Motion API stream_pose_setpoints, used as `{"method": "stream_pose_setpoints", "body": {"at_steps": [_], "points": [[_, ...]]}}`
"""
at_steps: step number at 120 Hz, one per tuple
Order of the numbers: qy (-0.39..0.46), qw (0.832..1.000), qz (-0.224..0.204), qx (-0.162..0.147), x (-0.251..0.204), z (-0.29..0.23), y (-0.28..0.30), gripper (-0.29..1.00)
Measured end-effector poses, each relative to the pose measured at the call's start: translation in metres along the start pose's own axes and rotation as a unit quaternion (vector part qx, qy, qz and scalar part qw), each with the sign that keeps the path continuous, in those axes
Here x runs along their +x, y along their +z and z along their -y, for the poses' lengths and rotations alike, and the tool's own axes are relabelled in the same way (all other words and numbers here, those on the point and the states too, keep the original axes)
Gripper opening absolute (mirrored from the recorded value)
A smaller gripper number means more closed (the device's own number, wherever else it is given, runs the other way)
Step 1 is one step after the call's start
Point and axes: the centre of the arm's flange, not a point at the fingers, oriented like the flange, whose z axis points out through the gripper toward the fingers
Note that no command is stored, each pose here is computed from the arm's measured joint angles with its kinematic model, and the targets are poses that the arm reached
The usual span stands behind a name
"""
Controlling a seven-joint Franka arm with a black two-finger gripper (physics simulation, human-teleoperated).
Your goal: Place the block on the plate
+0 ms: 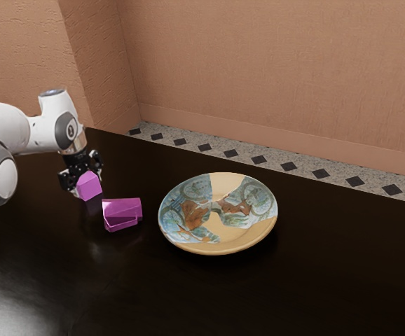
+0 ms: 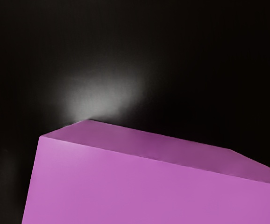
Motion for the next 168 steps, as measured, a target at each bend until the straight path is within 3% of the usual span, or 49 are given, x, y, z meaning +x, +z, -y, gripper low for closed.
{"method": "stream_pose_setpoints", "body": {"at_steps": [85,119,168], "points": [[0.026,0.999,-0.015,-0.014,0.014,-0.001,0.005,0.70],[0.032,0.999,-0.014,-0.015,0.013,-0.001,0.006,0.56],[0.035,0.999,-0.012,-0.017,0.012,-0.002,0.004,0.54]]}}
